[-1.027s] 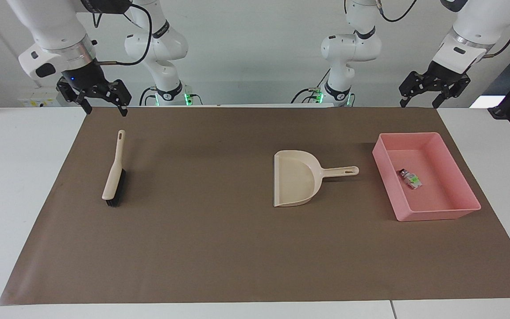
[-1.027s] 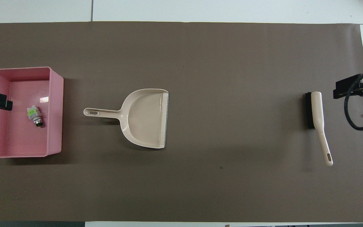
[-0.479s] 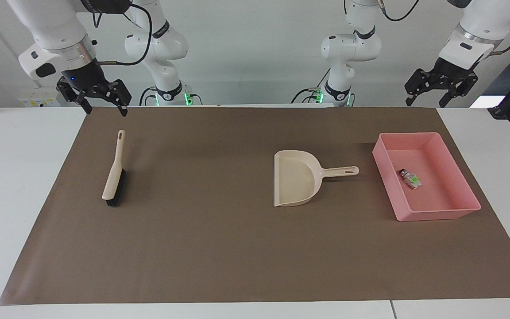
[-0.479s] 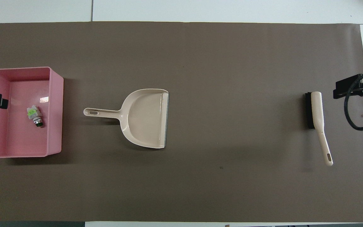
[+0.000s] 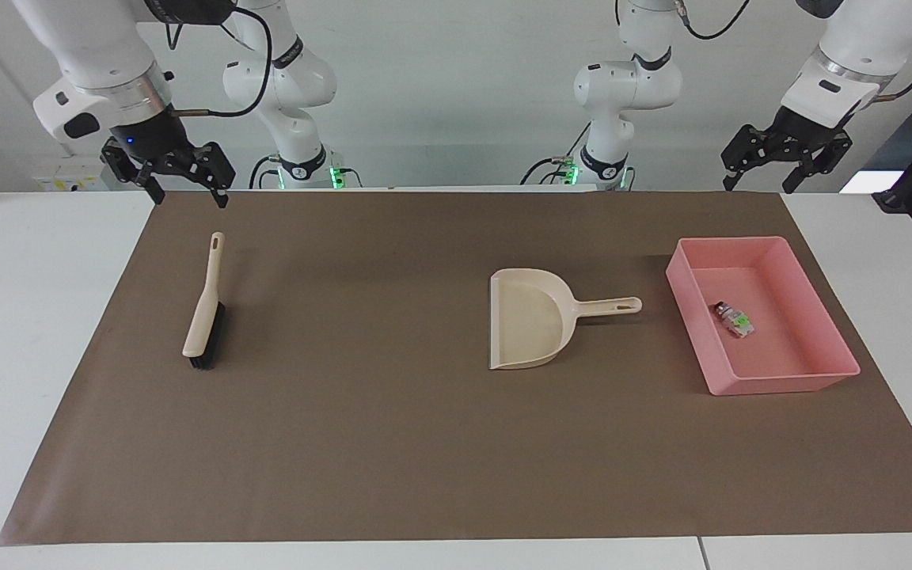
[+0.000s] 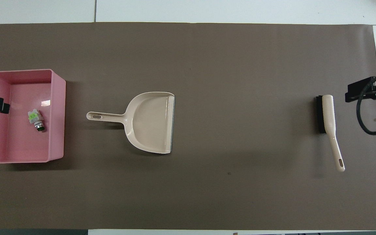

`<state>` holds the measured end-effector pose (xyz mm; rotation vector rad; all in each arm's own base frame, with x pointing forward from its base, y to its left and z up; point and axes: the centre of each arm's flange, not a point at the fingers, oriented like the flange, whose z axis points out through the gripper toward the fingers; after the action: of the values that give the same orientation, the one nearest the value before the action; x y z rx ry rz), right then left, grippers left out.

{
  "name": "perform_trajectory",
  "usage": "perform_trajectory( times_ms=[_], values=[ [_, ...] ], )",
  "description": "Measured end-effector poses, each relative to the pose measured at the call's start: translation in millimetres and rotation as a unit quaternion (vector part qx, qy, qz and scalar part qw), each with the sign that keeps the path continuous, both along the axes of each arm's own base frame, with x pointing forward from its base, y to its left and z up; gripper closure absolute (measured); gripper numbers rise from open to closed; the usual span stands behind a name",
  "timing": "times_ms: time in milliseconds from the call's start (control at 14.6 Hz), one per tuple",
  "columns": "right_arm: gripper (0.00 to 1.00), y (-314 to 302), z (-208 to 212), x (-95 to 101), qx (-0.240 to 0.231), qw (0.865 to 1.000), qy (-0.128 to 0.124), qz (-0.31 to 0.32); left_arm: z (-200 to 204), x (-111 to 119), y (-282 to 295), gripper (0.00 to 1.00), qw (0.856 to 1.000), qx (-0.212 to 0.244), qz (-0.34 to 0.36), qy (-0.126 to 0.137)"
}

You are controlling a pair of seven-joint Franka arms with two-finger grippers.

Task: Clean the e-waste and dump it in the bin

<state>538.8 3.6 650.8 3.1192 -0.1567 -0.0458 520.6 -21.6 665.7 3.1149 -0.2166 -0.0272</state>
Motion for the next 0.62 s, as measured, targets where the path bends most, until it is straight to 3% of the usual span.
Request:
perform_trajectory(
  times_ms=[616],
  values=[
    [0.0, 0.0, 0.0, 0.0, 0.0, 1.0, 0.0, 0.0, -4.9, -1.3, 0.5, 0.01, 1.0, 0.002, -0.002, 0.01]
  ],
)
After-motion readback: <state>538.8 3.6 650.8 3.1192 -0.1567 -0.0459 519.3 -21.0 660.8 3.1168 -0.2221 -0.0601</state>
